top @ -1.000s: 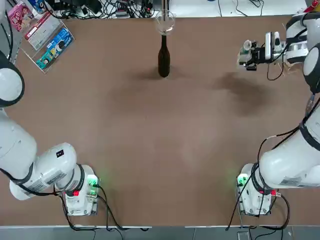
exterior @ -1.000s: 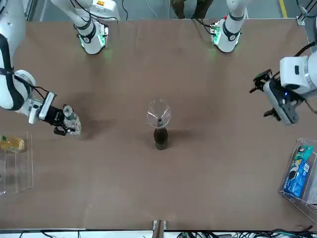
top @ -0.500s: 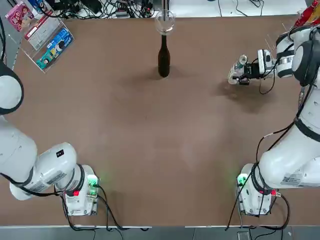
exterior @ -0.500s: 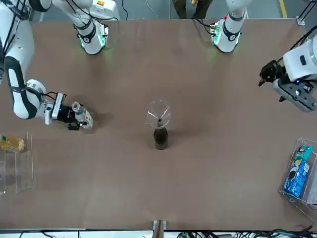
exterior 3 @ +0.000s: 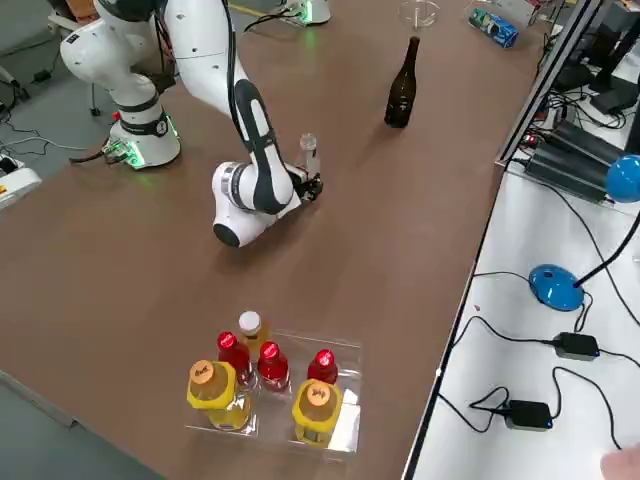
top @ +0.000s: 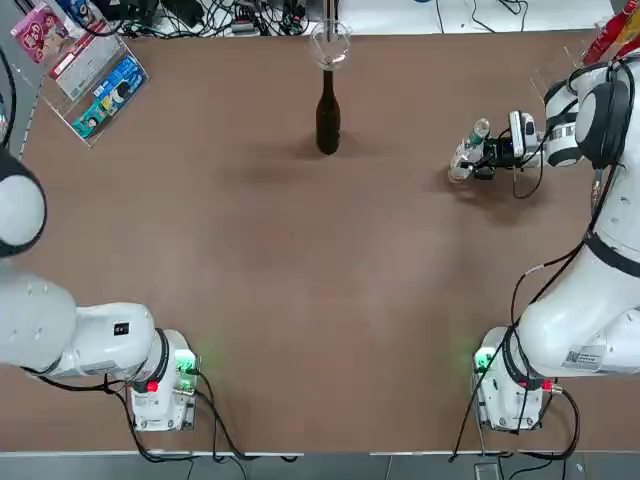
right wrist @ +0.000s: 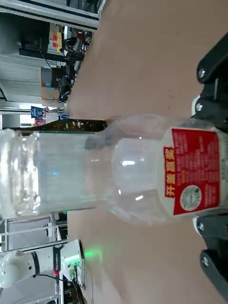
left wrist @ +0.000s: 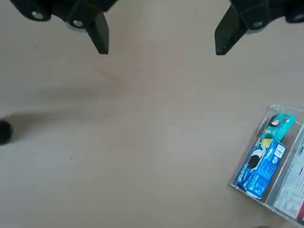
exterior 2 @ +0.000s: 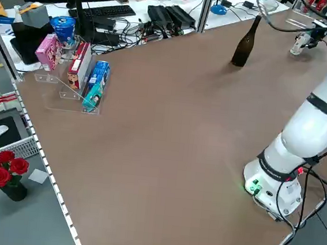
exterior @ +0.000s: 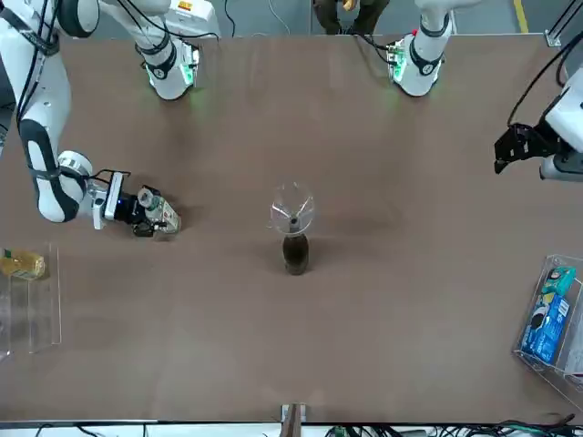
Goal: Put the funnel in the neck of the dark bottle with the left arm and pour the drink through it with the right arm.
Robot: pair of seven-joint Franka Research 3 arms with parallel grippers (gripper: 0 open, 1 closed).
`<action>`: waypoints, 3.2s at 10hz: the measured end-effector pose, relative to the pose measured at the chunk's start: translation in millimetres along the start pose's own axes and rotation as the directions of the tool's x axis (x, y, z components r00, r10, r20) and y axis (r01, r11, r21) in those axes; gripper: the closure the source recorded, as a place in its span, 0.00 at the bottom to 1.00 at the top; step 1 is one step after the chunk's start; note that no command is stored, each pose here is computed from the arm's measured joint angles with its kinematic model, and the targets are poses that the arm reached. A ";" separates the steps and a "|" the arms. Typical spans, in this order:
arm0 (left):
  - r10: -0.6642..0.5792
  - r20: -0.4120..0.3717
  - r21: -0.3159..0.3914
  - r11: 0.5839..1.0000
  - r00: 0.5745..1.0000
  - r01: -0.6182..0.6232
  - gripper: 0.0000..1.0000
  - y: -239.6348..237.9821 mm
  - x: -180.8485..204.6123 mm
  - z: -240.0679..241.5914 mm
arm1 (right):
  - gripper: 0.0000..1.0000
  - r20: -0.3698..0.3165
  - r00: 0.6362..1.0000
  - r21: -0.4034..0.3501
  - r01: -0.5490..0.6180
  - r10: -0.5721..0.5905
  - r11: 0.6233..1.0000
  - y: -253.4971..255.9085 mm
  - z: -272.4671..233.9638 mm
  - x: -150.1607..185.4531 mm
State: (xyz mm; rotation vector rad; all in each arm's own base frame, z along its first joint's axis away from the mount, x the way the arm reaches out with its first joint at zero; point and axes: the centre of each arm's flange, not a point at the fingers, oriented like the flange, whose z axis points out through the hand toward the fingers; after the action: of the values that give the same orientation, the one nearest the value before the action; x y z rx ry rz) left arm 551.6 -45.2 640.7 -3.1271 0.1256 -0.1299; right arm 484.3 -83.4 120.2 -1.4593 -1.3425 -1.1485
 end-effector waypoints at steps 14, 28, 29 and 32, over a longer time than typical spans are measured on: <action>-0.007 0.018 -0.008 1.000 1.000 0.007 0.02 -7.9 13.2 -4.3 | 0.24 -0.017 0.999 0.009 -0.030 0.030 1.000 -4.2 14.7 -13.6; -0.080 0.019 -0.006 0.997 0.997 0.080 0.02 -14.5 13.1 -4.2 | 0.00 0.042 0.998 -0.084 -0.051 0.055 0.995 10.1 -68.5 32.2; -0.080 0.019 -0.006 0.997 0.997 0.080 0.02 -14.8 13.1 -4.2 | 0.00 0.054 0.996 -0.087 -0.064 0.069 0.994 9.7 -78.7 39.0; -0.081 0.019 -0.006 0.997 0.997 0.081 0.02 -15.1 13.1 -4.3 | 0.00 0.108 0.972 -0.086 -0.201 0.210 0.976 8.0 -120.2 86.5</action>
State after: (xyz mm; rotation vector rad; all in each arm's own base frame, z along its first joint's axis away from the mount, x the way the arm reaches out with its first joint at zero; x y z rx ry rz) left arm 565.5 -31.2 646.2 -3.1397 -0.0006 -0.1012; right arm 482.7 -179.2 233.4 -1.6995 -1.2037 -1.0005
